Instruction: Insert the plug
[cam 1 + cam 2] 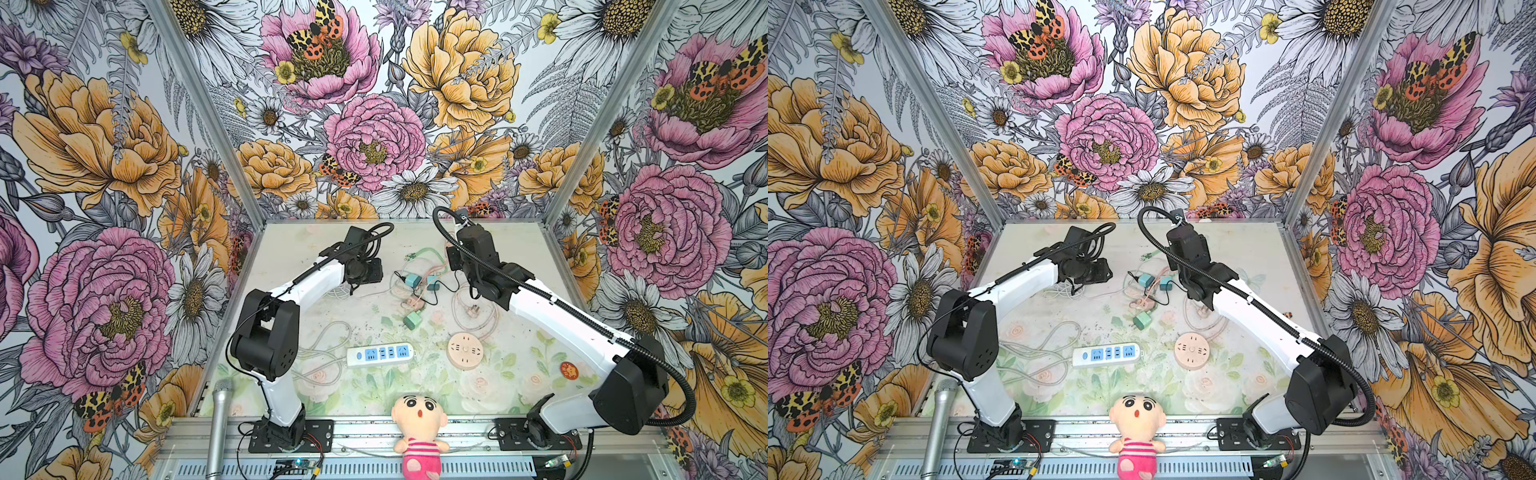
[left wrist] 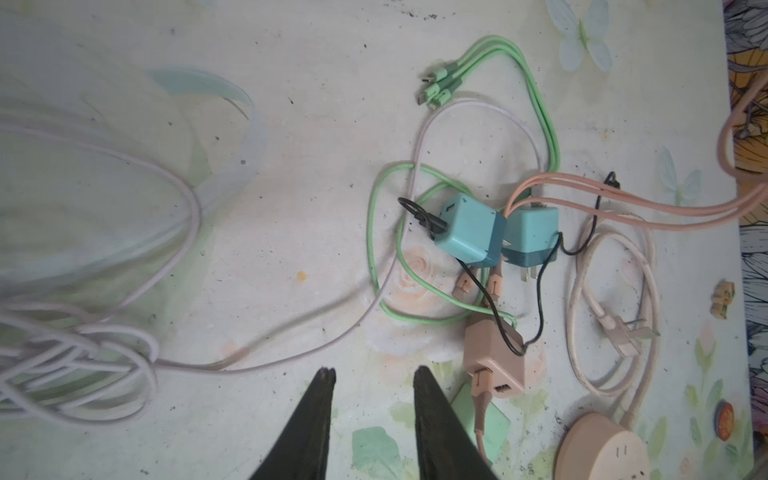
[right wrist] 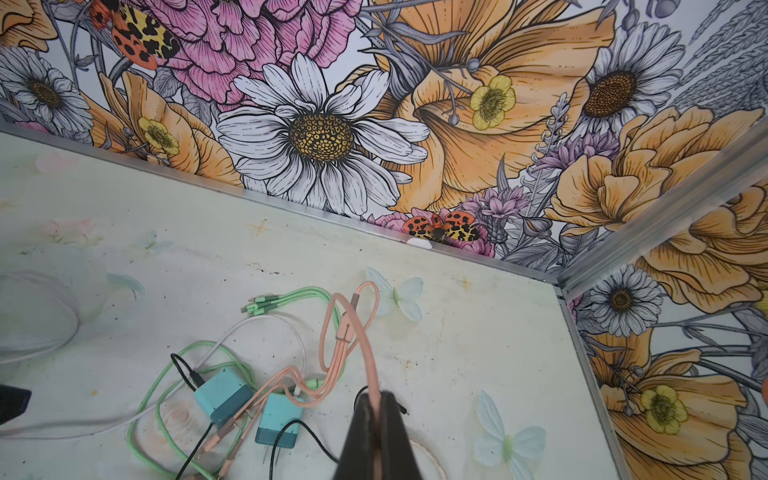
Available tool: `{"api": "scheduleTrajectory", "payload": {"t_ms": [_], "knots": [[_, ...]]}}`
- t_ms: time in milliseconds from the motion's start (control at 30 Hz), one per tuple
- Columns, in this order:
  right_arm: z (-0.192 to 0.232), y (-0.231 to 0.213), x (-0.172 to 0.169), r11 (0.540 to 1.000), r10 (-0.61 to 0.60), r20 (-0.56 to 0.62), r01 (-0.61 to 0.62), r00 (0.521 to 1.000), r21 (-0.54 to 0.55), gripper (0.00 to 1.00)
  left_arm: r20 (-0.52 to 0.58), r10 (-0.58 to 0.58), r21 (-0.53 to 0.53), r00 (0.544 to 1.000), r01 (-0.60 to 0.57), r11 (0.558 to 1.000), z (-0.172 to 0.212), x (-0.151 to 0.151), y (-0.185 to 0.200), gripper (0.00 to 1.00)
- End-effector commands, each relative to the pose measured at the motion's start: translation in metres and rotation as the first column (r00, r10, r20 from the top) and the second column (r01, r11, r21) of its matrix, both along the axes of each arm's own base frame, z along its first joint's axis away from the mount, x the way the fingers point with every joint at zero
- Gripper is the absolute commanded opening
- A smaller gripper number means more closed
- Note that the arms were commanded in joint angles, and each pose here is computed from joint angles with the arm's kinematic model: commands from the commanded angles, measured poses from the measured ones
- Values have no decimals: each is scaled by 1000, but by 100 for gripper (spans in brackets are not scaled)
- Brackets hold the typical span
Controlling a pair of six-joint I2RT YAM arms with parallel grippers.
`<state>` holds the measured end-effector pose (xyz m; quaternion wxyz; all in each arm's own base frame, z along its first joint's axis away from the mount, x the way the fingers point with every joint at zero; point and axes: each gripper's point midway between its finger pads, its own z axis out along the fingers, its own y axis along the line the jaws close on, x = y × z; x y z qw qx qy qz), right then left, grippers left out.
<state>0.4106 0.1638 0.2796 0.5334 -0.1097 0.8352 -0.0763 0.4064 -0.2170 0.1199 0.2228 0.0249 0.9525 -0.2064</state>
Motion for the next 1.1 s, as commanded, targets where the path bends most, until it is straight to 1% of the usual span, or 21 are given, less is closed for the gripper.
{"api": "scheduleTrajectory", "payload": {"t_ms": [0, 167, 300, 333, 367, 433, 600, 733, 1067], "knots": [[21, -14, -3, 999, -35, 46, 35, 998, -5, 0, -26, -109, -103, 994, 106, 989, 6, -11, -31, 35], [27, -21, -5, 999, -46, 58, 46, 997, 7, 0, -44, -117, -105, 992, 112, 988, 1, -19, -37, 35], [24, -19, -5, 999, -34, 47, 34, 998, 17, 0, -72, -163, -156, 984, 150, 976, 1, -30, -48, 36], [22, -18, -5, 999, -33, 43, 33, 999, 19, 0, -96, -169, -168, 981, 151, 974, -4, -34, -50, 36], [20, -17, -6, 999, -32, 39, 31, 999, 22, 0, -139, -160, -161, 977, 137, 977, -20, -37, -50, 36], [19, -17, -6, 999, -32, 37, 31, 999, 25, 0, -175, -142, -156, 974, 115, 981, -30, -41, -48, 36], [19, -18, -6, 999, -34, 37, 33, 999, 26, 0, -220, -154, -152, 963, 123, 981, -45, -50, -60, 37], [22, -19, -7, 999, -34, 43, 33, 999, 29, 0, -227, -157, -168, 961, 120, 978, -46, -49, -72, 37], [21, -19, -11, 999, -23, 43, 21, 999, 36, 0, -248, -91, -203, 964, 41, 978, -53, -42, -78, 40]]}}
